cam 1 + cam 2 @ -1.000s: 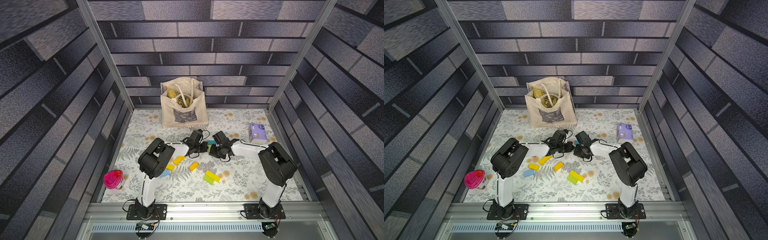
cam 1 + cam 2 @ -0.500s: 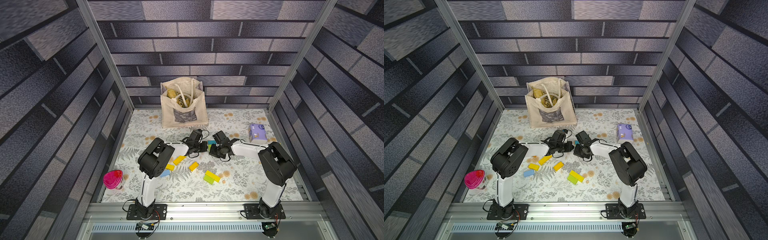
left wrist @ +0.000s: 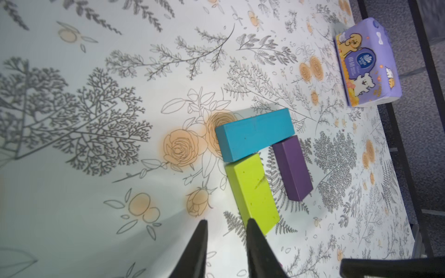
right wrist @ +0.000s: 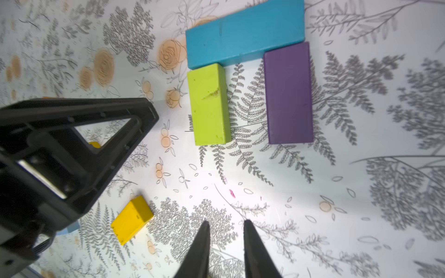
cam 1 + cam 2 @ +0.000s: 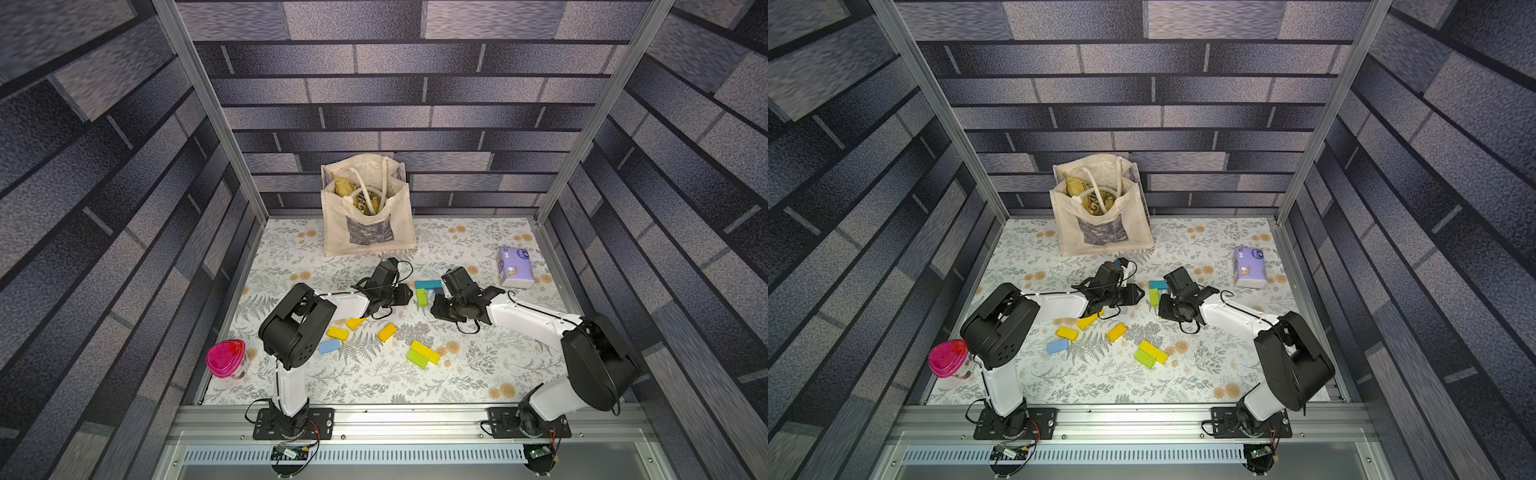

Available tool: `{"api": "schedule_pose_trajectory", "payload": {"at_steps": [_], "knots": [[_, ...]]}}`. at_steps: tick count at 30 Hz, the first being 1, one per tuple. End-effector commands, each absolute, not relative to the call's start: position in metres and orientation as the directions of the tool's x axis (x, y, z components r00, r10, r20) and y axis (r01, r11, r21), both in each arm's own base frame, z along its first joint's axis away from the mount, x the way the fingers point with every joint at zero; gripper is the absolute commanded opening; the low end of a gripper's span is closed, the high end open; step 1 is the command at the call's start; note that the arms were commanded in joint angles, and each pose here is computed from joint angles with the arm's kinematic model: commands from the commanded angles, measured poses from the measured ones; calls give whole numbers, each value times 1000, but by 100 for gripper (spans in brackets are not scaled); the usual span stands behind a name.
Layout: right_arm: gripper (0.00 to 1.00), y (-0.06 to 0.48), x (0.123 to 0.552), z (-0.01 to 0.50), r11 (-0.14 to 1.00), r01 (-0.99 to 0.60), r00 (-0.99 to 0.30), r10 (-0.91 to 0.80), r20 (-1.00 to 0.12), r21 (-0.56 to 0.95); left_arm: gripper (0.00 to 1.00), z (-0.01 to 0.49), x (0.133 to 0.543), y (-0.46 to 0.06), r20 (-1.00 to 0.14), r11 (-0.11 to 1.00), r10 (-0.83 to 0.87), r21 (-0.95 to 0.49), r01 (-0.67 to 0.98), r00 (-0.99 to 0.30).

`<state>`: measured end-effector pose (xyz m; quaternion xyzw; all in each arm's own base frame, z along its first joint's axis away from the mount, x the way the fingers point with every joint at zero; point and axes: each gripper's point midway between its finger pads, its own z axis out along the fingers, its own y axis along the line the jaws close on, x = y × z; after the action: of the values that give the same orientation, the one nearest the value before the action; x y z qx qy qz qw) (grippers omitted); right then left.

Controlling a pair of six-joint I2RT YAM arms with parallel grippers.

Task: Assemble the letter p with building blocks
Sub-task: Assemble the building block at the center of the board, then pick up the building block from the center of the board.

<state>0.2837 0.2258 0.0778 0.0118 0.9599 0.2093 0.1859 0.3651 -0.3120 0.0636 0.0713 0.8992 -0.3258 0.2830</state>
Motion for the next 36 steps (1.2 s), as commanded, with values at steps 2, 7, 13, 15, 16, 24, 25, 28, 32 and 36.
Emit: {"api": "schedule_pose_trajectory", "payload": {"at_steps": [2,7,13,15,16,24,25,28,32,36], "knots": [[51,207,262,85,922,-199,-913,-51,-404,334,50,95,362,-300,-645,789,-74,-504,351,-761],[68,229,243,91,844,-358,-892,-183,-414,398,60,115,355,-285,-680,804,-82,-477,355,-728],[69,247,203,88,809,-454,-876,-330,-351,374,66,129,347,-255,-698,866,-78,-402,299,-711],[70,248,193,86,824,-442,-885,-335,-323,355,66,127,344,-242,-693,880,-92,-393,268,-715],[70,247,190,87,836,-436,-886,-334,-321,333,67,127,343,-237,-692,884,-102,-392,253,-715],[100,206,180,88,921,-77,-932,70,-355,383,68,129,333,-214,-704,897,-142,-389,211,-696],[100,212,180,88,885,-38,-926,143,-348,464,68,130,332,-213,-705,896,-143,-391,212,-694],[100,224,180,91,819,-37,-920,197,-340,573,68,133,332,-213,-711,895,-144,-390,217,-688],[100,228,173,93,867,-79,-951,82,-298,492,68,130,332,-212,-709,897,-142,-387,212,-691],[98,233,166,88,886,-11,-978,87,-189,464,68,126,331,-211,-699,896,-152,-396,201,-698]]}}
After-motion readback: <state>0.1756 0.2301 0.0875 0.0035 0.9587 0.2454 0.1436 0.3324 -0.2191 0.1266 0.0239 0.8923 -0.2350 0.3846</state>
